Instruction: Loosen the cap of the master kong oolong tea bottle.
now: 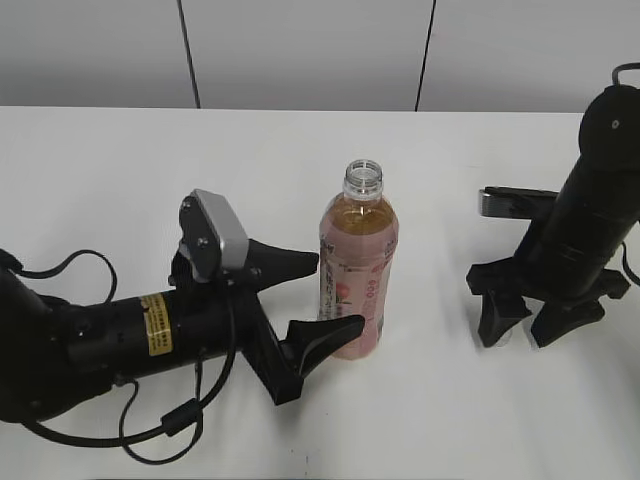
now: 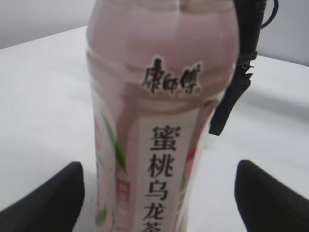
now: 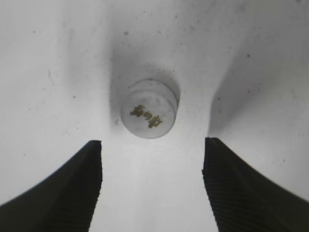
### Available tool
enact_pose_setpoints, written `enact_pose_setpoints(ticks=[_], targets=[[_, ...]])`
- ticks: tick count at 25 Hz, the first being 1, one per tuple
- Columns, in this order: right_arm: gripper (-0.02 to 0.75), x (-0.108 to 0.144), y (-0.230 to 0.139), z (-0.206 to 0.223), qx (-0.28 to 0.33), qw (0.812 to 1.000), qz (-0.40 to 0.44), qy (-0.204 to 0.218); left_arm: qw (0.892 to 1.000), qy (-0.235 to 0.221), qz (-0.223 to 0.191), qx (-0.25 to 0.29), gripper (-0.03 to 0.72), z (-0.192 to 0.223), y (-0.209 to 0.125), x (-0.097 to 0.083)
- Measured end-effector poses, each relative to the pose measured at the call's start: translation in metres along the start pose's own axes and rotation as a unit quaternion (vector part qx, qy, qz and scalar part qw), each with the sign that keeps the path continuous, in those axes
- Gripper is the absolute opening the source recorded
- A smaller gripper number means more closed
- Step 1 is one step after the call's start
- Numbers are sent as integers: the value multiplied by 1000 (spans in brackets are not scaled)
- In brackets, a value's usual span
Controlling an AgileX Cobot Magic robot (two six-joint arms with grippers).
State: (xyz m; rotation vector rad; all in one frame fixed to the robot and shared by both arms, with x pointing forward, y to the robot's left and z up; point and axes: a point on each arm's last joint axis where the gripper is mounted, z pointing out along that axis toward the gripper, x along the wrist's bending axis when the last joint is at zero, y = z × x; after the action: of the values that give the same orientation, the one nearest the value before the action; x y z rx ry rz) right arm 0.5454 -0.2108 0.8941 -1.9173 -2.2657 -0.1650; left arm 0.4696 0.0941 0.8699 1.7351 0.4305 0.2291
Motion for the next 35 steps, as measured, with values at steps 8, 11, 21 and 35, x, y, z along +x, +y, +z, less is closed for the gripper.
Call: enact_pose_setpoints(ticks=[8, 11, 21, 35], targets=[[495, 3, -3, -12, -3, 1000, -4, 3, 999, 43, -13, -4, 567, -36, 11, -3], [495, 5, -4, -25, -24, 1000, -8, 4, 996, 81, -10, -29, 566, -51, 26, 6], [495, 8, -7, -39, -41, 999, -13, 6, 936, 331, -51, -104, 564, -112, 65, 70], [495, 8, -11, -39, -20, 1000, -15, 7, 849, 511, -113, -74, 549, -202, 72, 107]])
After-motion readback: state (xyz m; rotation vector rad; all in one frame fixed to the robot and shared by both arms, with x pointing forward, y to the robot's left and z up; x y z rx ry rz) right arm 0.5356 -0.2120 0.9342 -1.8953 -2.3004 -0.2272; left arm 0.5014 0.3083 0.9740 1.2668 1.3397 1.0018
